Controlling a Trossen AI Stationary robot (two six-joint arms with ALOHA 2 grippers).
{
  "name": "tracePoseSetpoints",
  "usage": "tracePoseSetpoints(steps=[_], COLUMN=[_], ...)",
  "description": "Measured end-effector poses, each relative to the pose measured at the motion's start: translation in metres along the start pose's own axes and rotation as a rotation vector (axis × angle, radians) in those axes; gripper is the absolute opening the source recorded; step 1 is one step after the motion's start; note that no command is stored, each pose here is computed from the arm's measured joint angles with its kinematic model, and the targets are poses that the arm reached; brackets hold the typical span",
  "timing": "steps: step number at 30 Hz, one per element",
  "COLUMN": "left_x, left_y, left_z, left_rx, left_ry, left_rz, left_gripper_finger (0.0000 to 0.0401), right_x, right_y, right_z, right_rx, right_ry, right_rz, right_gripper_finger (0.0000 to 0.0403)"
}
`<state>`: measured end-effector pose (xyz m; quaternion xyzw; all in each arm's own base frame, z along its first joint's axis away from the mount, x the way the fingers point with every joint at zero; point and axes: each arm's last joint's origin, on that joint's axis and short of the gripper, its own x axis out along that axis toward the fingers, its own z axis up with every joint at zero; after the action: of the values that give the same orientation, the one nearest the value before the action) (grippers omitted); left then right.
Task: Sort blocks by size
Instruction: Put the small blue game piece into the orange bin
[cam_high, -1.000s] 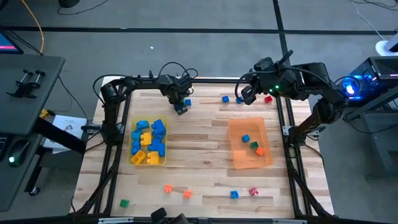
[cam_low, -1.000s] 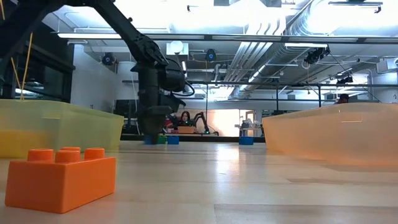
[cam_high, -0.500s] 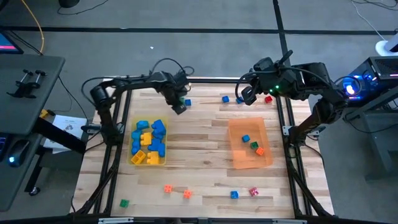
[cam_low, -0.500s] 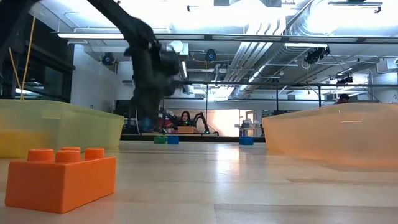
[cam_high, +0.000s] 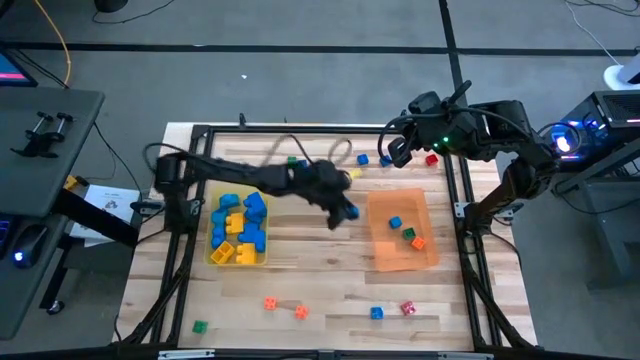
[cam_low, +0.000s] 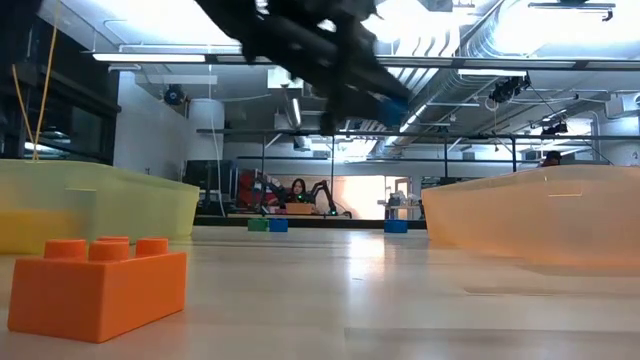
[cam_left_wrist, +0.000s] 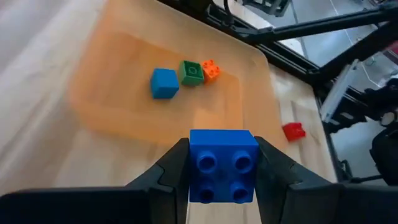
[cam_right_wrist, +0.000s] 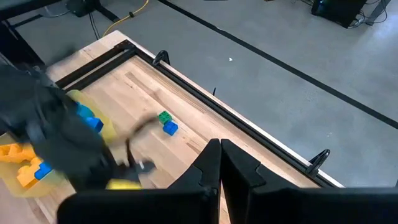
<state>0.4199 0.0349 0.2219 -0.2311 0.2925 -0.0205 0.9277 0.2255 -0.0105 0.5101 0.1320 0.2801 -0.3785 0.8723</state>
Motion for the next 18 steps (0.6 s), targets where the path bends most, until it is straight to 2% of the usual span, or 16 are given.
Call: tracePoseSetpoints(steps=[4, 10, 14, 18], left_x=[0.037, 0.071, 0.084, 0.081], left_y=[-0.001, -0.004, 0.001, 0.005], left_z=[0.01, 0.04, 0.046, 0.053], left_rx=[0.017, 0.155, 0.192, 0.179], left_ry=[-0.021, -0.11, -0.123, -0.134], left_rz=[-0.016, -0.031, 0.052, 0.082], left_gripper_finger=[0.0102, 0.0106, 0.0177, 0.0258], right_x=[0.0, 0.0, 0.0, 0.0], right_y=[0.0, 0.0, 0.0, 0.0], right_z=[0.0, 0.0, 0.0, 0.0], right_rx=[0.006, 0.026, 0.025, 0.02], right_ry=[-0.005, -0.005, -0.005, -0.005], right_rz=[-0.002, -0.002, -0.002, -0.002], right_gripper_finger=[0.0, 0.0, 0.0, 0.0])
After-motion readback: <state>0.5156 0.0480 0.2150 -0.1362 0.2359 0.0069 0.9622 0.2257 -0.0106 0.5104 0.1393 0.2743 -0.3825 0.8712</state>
